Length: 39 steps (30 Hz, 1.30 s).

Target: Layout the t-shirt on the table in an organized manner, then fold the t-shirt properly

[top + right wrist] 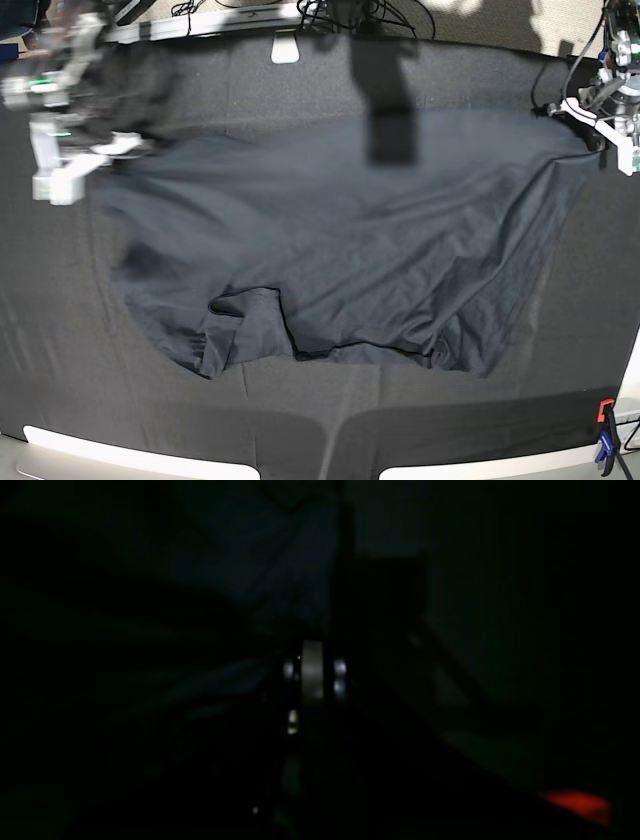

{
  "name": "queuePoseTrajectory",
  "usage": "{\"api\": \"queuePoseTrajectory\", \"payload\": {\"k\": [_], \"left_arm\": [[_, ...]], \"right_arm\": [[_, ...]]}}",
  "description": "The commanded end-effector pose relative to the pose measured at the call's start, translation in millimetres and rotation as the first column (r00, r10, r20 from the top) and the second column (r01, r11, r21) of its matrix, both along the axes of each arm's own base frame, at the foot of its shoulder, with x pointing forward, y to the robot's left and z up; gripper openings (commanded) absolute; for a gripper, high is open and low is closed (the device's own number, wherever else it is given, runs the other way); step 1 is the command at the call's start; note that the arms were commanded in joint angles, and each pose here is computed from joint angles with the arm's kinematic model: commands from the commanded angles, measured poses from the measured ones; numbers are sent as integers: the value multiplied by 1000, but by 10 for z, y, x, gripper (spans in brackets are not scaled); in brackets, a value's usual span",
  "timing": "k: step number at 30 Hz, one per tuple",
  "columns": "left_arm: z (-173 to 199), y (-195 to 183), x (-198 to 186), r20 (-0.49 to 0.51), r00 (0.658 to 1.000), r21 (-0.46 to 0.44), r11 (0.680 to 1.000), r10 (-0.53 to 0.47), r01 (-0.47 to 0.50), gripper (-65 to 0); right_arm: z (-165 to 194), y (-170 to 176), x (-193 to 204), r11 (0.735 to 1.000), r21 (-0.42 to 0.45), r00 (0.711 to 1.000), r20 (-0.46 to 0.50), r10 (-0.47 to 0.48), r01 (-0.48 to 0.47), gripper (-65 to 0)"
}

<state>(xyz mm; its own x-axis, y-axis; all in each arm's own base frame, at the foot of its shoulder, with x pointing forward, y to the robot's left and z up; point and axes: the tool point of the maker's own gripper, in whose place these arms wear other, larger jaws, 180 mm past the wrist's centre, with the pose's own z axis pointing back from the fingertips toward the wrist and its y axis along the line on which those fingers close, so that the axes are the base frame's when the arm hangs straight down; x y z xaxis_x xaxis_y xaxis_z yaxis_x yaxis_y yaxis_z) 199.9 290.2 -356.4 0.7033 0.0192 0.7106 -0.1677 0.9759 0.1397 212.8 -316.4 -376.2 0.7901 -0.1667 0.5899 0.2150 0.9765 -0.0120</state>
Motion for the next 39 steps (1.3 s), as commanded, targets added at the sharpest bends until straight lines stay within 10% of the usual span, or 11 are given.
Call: {"api": "queuePoseTrajectory", "payload": {"k": [1,8,19,23,29,39], "left_arm": [[116,34,61,37,999,28,1000,-14,13,-650],[114,34,59,35,999,28,1000,-14,13,-650],[43,84,-32,-33,999,60,998,-5,7,-650],[39,93,-39,-48,998,89,996,-28,32,-650],[15,243,-132,-137,990,177,983,-24,48,-346],[275,636,-48,-154,988,331,942,-1,53,-340]], "right_arm": [[135,-162,-7,998,-56,1000,14,5,-5,-650],[352,-650,-184,976,-214,997,-67,36,-50,-650],[414,-526,-56,987,-144,998,13,68,-66,-641],[490,-317,85,982,-86,981,86,174,-167,-446],[706,-207,316,969,-63,953,176,245,-238,-383],[769,234,937,927,-70,901,216,375,-369,-383]]}}
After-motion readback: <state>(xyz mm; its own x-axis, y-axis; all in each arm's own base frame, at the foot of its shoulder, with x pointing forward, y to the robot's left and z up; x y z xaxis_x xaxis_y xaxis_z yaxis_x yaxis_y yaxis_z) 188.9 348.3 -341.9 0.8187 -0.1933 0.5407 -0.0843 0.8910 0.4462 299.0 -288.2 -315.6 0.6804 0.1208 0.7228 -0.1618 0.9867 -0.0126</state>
